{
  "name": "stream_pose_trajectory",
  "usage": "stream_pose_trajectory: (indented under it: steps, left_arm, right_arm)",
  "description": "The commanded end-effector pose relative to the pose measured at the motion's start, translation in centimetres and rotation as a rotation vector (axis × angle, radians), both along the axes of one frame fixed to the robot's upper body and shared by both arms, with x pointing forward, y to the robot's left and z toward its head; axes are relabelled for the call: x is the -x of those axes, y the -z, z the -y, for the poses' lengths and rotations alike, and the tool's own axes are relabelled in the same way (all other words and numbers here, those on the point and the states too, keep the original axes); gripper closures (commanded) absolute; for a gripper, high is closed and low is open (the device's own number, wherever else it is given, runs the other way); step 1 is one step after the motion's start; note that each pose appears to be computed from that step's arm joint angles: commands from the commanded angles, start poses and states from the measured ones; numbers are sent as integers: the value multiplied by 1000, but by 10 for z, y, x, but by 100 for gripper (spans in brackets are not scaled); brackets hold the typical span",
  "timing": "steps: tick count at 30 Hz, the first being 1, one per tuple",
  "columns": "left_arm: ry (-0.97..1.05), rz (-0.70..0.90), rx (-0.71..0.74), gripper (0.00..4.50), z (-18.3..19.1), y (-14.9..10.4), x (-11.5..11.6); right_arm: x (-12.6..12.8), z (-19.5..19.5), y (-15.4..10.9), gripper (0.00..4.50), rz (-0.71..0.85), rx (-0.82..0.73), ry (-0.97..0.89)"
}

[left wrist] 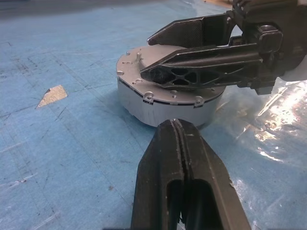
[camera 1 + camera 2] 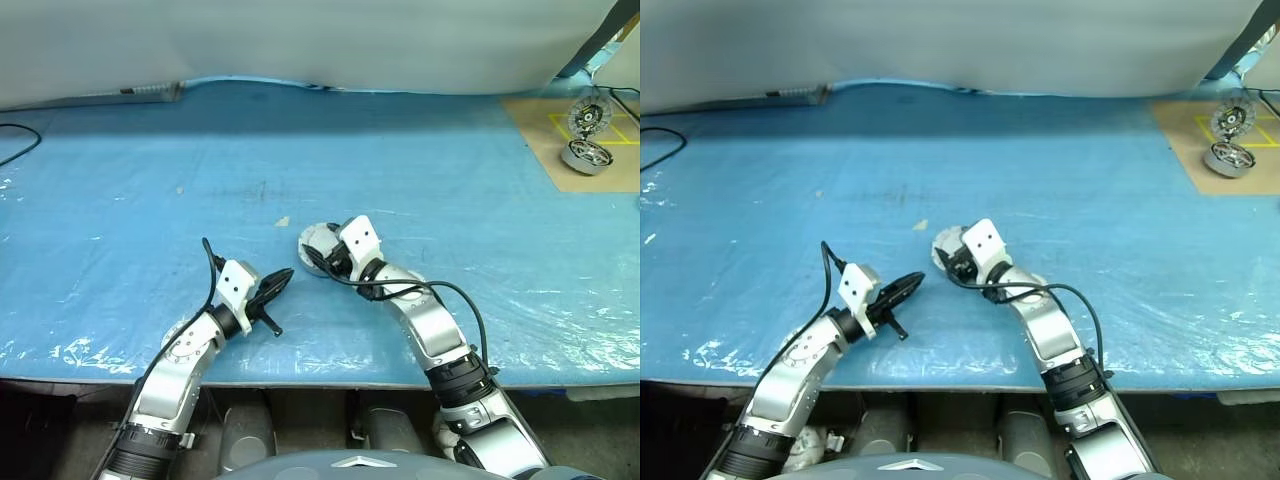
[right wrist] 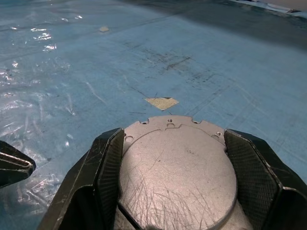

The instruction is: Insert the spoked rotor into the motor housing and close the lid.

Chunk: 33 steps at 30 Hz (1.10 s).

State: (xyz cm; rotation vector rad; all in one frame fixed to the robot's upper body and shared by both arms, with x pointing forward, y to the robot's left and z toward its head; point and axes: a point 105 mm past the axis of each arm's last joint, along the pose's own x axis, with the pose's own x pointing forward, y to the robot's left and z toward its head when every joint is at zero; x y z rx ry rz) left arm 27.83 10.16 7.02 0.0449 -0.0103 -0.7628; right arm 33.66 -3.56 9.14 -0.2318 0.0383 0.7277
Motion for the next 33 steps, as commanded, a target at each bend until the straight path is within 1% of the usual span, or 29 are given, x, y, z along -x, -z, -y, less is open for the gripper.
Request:
stream_pose_trajectory:
  steps: [1,9,12,15,19,23,25,28,31,32,33]
  left_arm:
    - [0,38,9,450,-1,-6,1]
    - [-1,34,10,450,-2,-1,1]
    - [0,37,12,450,-2,-2,0]
    - [1,38,13,450,-1,-4,0]
    - [1,39,11,450,-1,-5,0]
    - [-4,37,10,450,-2,-6,0]
    - [-14,28,17,450,-2,-7,-2]
    - [-68,-4,64,450,-7,-14,-12]
    - [-100,-90,94,450,-9,-19,-26]
    - [-103,-122,118,450,-9,-21,-30]
    - [-109,-158,174,450,-9,-27,-36]
  right_arm:
    - [-1,4,10,151,-10,59,11]
    - [-1,11,18,151,-45,103,26]
    - [-4,13,21,151,-93,67,57]
    - [-7,15,22,151,-115,69,80]
    - [-8,17,24,151,-102,104,80]
    - [-5,24,32,151,-74,184,61]
    - [-4,27,34,151,-80,182,67]
    - [-4,27,33,151,-85,168,72]
    - [-4,25,32,151,-84,164,71]
    - [-4,25,32,151,-84,163,70]
    - [-4,24,32,151,-84,161,69]
